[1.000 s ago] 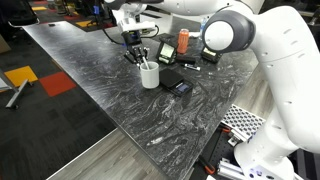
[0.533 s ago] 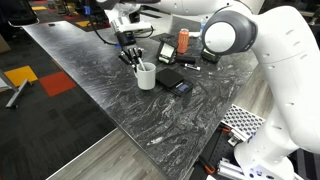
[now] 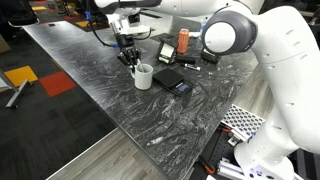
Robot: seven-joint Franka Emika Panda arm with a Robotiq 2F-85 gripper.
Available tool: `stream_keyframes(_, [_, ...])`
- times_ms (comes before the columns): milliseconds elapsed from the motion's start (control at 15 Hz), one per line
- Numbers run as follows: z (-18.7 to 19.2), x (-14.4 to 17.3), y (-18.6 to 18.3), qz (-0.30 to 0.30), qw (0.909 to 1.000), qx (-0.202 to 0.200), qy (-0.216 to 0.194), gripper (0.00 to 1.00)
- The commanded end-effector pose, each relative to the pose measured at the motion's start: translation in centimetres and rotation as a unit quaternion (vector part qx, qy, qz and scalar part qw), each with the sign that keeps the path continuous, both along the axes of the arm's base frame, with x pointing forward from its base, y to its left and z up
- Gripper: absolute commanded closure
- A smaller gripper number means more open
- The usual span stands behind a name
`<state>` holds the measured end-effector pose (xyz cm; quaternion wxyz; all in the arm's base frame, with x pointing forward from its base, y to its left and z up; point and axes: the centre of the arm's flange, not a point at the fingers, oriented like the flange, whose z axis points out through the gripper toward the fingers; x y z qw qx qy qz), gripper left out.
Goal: Pick up the cup and put it on the table
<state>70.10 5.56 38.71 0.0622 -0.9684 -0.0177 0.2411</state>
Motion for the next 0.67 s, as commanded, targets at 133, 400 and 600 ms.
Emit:
stream_keyframes(133, [0.3, -2.4, -0.7, 0.025, 0.9996, 0.002, 0.011, 0.38])
stream_keyframes(400, [2.0, -2.2, -1.4, 0.033, 0.9987, -0.021, -0.034, 0.1])
stream_keyframes(600, [5.8, -2.4, -1.8, 0.041, 0.9898, -0.062, -0.121, 0.0])
